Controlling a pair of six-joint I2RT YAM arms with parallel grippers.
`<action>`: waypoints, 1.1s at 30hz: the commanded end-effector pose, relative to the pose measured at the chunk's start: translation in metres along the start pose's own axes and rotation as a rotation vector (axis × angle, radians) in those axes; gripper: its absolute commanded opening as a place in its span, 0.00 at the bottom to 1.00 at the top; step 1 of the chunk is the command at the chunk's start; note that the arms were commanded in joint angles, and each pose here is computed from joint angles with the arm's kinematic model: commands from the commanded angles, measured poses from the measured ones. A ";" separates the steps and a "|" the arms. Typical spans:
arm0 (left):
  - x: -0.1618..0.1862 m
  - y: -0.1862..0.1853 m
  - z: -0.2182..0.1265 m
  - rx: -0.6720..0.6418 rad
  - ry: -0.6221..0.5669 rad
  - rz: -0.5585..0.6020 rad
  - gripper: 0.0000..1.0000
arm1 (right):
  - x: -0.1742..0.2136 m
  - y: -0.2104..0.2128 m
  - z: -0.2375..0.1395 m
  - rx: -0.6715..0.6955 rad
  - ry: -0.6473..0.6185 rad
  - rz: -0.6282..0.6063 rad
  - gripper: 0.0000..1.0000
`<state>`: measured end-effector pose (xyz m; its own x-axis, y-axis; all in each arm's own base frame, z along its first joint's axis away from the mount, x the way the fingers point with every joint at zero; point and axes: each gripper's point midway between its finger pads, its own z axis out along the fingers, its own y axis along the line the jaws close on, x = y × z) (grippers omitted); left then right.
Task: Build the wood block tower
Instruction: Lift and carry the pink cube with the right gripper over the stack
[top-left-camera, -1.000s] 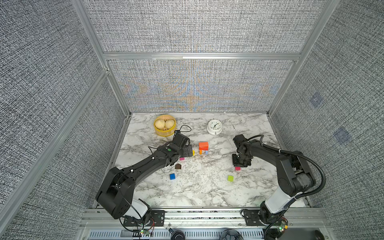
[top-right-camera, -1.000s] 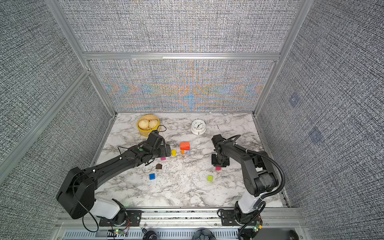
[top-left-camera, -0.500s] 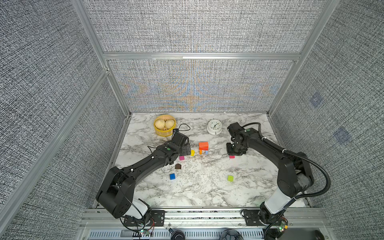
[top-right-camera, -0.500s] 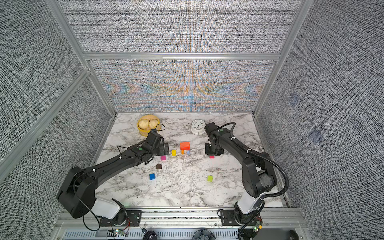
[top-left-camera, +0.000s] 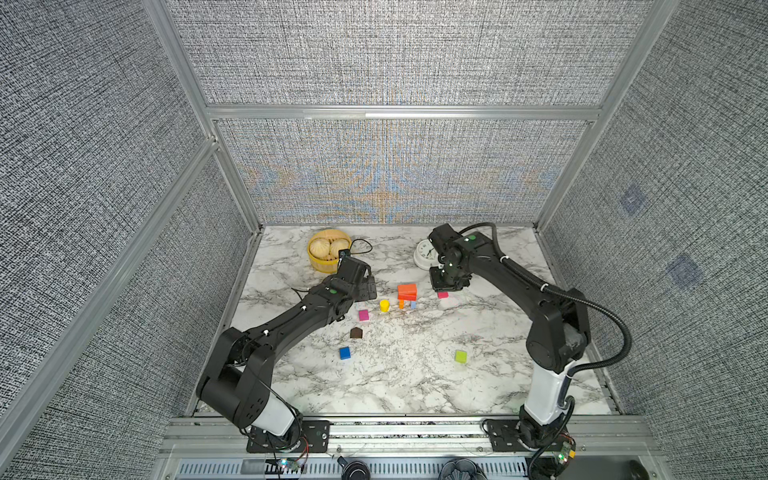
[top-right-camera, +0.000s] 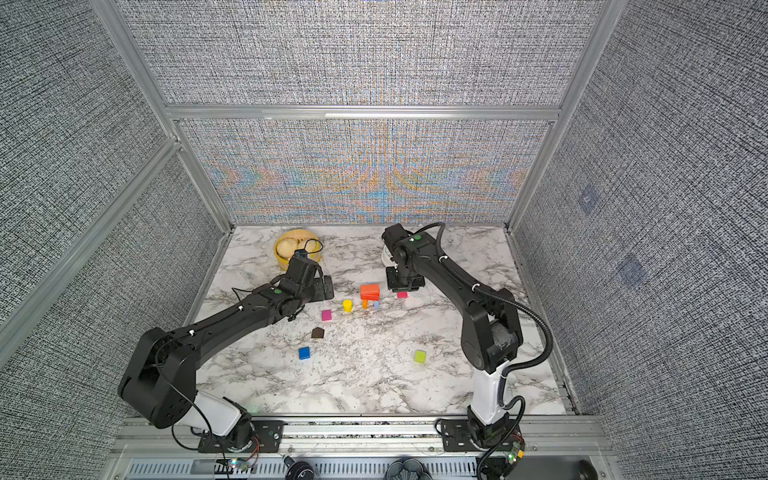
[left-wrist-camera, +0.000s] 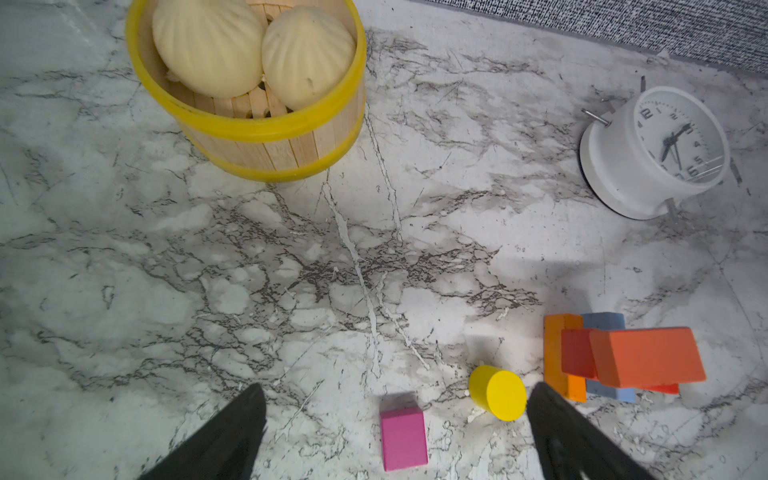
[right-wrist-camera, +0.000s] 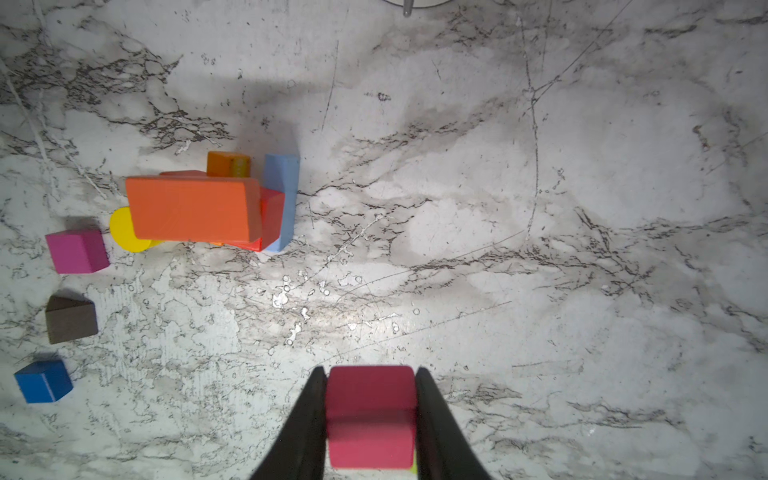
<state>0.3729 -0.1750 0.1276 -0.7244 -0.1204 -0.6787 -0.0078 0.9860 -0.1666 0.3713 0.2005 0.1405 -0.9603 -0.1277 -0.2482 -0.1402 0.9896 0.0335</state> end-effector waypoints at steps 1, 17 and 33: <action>-0.009 0.002 0.003 -0.007 -0.034 -0.011 0.99 | 0.000 0.007 -0.002 0.006 0.025 -0.005 0.28; 0.001 0.030 0.029 -0.062 -0.042 -0.072 0.99 | -0.029 0.059 0.005 -0.017 0.025 -0.077 0.28; 0.006 0.039 0.038 -0.062 -0.031 -0.098 0.99 | -0.040 0.090 0.022 -0.049 0.042 -0.082 0.29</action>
<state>0.3908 -0.1404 0.0882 -0.7064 -0.2086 -0.6764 -0.1231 0.9772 -0.1728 0.4069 0.2942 0.1330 -0.9482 -0.2143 -0.2347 -0.2332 0.9708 0.0557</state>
